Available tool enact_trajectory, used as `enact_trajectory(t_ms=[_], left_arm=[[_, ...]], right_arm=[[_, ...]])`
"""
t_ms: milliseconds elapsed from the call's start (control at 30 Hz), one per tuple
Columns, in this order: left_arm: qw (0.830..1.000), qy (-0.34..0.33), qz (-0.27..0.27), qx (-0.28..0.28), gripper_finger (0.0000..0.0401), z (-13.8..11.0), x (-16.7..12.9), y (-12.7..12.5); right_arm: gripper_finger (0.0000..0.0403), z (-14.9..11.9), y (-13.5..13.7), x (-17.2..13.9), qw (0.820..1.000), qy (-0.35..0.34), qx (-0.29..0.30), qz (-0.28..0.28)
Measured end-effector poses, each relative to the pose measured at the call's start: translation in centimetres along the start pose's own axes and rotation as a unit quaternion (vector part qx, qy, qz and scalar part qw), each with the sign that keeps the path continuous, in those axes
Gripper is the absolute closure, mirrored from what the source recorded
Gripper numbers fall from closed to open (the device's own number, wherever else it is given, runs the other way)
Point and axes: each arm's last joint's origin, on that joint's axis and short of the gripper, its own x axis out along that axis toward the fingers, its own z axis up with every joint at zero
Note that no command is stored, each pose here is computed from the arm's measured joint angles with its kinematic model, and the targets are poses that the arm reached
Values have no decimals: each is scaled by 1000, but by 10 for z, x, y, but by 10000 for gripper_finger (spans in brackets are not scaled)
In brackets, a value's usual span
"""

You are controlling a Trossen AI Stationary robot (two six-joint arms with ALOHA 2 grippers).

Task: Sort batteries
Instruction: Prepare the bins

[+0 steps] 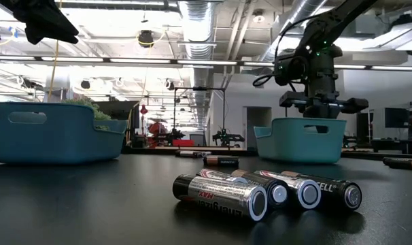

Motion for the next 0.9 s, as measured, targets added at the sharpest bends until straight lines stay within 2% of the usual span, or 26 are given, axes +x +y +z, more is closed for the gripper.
enact_trajectory(t_ms=[367,667,900], left_arm=[[1000,0,0,-4,273,0,0,0],[1000,0,0,2,273,0,0,0],[1000,0,0,8,273,0,0,0]], right_arm=[[395,-4,4,1,1000,-4,-9,4],[368,-9,7,3,1000,-1,-8,-1],[365,-9,7,3,1000,-1,-5,-1]])
